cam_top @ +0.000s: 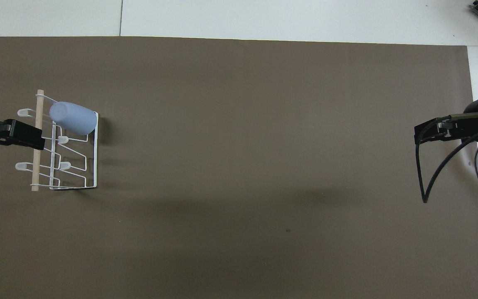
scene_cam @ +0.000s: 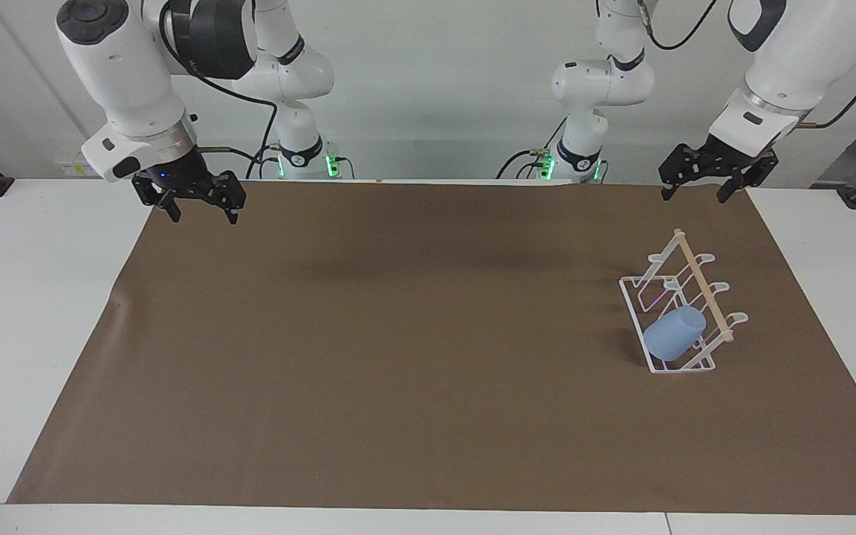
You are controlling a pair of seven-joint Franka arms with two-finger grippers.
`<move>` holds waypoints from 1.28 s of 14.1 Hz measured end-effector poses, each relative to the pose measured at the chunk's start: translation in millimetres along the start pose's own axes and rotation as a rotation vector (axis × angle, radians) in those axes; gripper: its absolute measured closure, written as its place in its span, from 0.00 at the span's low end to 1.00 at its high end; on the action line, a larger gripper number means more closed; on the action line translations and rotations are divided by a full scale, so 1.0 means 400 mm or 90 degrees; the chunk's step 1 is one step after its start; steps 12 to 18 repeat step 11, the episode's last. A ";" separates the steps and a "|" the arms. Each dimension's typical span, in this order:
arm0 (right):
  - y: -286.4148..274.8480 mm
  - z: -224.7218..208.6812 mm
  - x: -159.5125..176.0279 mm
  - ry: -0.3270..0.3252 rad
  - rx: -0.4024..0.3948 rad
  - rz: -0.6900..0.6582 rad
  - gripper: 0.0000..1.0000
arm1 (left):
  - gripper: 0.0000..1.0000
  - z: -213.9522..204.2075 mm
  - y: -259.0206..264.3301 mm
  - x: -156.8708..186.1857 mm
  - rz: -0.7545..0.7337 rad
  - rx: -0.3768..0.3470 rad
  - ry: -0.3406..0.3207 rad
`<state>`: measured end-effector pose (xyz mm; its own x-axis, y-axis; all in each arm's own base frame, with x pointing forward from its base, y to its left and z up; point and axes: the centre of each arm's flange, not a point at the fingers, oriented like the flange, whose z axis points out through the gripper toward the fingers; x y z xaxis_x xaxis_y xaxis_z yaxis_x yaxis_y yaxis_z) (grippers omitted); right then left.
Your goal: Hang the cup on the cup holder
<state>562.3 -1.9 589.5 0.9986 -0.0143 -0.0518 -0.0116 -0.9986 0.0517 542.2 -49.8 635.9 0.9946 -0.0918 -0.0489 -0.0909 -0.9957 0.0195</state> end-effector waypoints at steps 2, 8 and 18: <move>0.000 0.000 0.000 0.000 0.000 0.000 0.00 | 0.00 0.004 -0.007 0.006 0.001 0.000 0.003; 0.000 0.000 0.000 0.000 0.000 0.000 0.00 | 0.00 0.014 -0.011 0.013 0.009 0.000 0.004; 0.000 0.000 0.000 0.000 0.000 0.000 0.00 | 0.00 0.016 -0.011 0.013 0.009 0.000 0.003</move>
